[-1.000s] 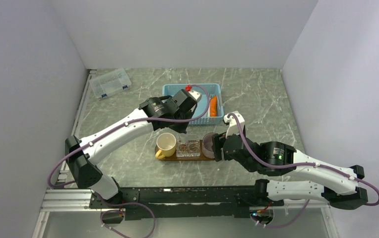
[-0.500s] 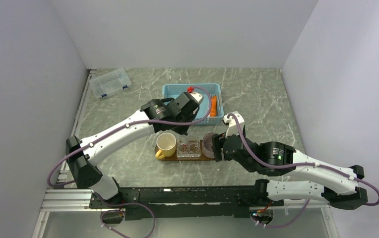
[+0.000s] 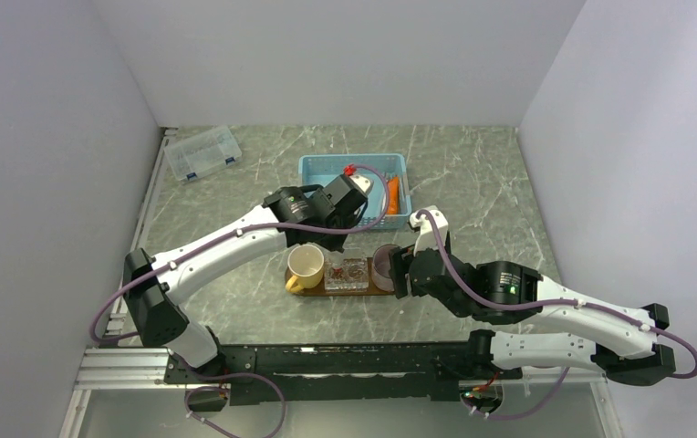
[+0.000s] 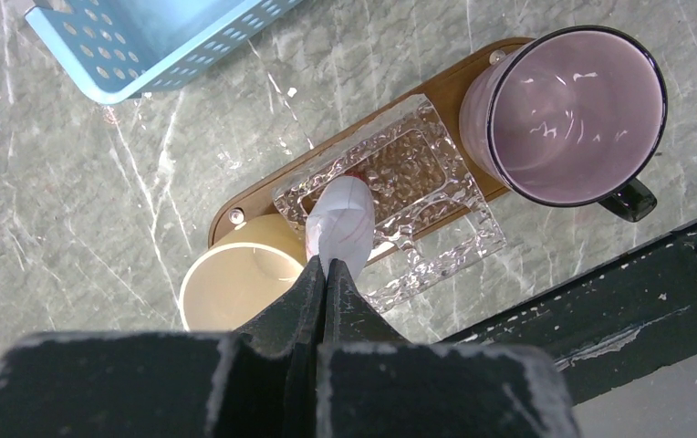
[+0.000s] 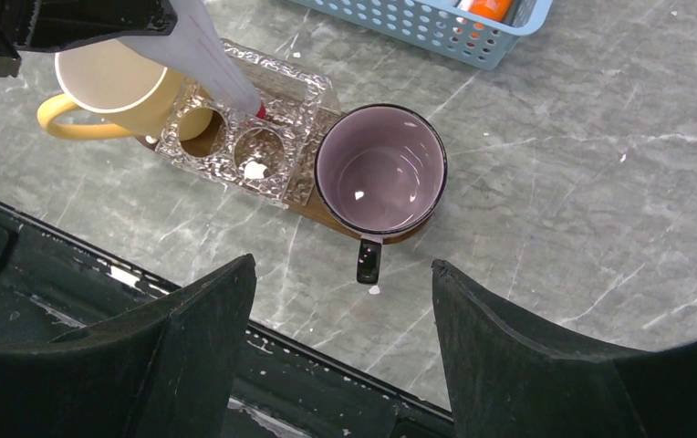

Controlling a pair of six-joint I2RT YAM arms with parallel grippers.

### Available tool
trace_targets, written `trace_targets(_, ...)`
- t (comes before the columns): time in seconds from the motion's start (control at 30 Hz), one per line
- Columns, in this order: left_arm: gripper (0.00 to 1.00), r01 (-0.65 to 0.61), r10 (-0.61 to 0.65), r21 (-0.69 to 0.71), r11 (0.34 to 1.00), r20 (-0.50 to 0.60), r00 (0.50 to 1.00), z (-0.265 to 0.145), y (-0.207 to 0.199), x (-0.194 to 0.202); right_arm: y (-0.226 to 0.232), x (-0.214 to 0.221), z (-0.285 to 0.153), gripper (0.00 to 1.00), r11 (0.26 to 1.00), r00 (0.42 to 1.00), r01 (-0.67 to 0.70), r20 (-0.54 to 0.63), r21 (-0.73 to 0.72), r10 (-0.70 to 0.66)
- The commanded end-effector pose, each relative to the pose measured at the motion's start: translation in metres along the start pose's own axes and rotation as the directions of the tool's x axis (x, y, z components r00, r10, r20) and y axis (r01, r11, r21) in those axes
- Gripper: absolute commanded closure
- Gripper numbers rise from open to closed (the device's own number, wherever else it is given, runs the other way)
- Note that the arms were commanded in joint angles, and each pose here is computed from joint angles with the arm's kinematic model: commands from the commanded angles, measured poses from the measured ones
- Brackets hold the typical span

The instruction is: Prepare toiletry sets of a toothbrush and toothpaste on the tray

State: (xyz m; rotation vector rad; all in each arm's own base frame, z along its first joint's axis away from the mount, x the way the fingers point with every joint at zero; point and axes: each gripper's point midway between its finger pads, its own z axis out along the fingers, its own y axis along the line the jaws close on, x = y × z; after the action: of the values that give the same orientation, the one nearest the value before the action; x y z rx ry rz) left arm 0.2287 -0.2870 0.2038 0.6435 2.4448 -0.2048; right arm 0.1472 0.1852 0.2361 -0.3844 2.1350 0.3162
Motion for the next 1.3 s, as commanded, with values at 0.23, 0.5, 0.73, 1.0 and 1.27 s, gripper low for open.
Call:
trace_targets(0.23,1.00,0.016,-0.016,0.006,1.000,0.034,0.999,0.001,-0.004,-0.001,0.007,-0.004,0.001,0.27,0.999,0.999,-0.030,0.017,-0.023,0.030)
trace_targets(0.5,1.00,0.006,-0.005,-0.011,1.000,0.027,1.000,0.005,-0.003,0.002,0.007,-0.003,0.002,0.27,0.999,1.000,-0.028,0.011,-0.022,0.028)
trace_targets(0.73,1.00,0.003,-0.003,-0.012,1.000,0.013,1.000,0.010,-0.004,0.007,0.008,-0.003,0.002,0.26,0.999,1.000,-0.023,0.013,-0.023,0.024)
trace_targets(1.0,1.00,0.001,-0.001,-0.010,1.000,0.010,1.000,0.014,-0.005,0.009,0.008,-0.004,0.003,0.26,1.000,1.000,-0.014,0.013,-0.019,0.014)
trace_targets(1.27,0.97,-0.005,0.005,-0.016,1.000,-0.004,1.000,0.017,-0.005,0.011,0.008,-0.003,0.003,0.26,1.000,1.000,-0.014,0.012,-0.021,0.014)
